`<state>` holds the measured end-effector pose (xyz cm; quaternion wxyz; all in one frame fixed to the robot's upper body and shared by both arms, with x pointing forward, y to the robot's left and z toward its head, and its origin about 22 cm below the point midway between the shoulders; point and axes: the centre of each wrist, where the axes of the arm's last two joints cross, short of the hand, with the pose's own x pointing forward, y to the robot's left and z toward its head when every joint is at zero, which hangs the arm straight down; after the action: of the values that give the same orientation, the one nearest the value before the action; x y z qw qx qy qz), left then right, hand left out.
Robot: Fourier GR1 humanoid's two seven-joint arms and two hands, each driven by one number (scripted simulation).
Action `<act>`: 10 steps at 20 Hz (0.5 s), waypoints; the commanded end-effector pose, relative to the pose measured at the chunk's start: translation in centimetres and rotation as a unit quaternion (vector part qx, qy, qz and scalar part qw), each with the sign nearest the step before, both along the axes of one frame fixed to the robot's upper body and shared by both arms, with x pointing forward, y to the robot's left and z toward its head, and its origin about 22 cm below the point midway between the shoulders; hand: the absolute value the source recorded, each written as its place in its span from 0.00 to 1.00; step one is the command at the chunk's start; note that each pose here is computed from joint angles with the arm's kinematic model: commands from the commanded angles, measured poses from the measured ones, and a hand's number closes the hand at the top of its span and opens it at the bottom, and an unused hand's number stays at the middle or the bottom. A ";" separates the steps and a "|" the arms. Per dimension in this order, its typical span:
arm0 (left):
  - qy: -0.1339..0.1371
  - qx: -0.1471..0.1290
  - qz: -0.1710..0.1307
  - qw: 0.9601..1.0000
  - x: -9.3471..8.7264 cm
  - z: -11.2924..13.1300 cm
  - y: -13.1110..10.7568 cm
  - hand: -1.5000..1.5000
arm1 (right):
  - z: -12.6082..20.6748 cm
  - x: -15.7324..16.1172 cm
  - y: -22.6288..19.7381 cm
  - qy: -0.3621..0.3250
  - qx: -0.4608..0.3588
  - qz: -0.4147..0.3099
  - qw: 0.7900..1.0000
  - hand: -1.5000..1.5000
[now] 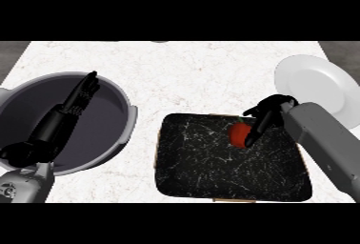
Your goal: Pick the bell pepper from the tray and place it in the plate
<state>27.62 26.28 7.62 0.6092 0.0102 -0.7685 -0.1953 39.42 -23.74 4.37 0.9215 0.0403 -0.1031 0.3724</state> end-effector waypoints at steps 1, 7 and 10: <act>0.002 0.001 -0.003 1.000 -0.6 0.3 0.9 0.50 | -3.0 -1.6 1.4 0.101 -0.019 0.032 0.994 0.00; 0.004 -0.003 -0.001 1.000 -0.8 -0.1 -0.3 0.50 | -5.0 -3.4 3.1 0.096 -0.036 0.043 0.994 0.00; 0.007 -0.004 0.004 1.000 0.5 0.2 0.3 0.50 | -3.6 -2.9 4.1 0.091 -0.017 0.059 0.994 0.00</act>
<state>27.51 26.59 7.66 0.6112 0.0107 -0.7673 -0.1940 38.23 -22.34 3.49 0.9140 0.0369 -0.0998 0.3915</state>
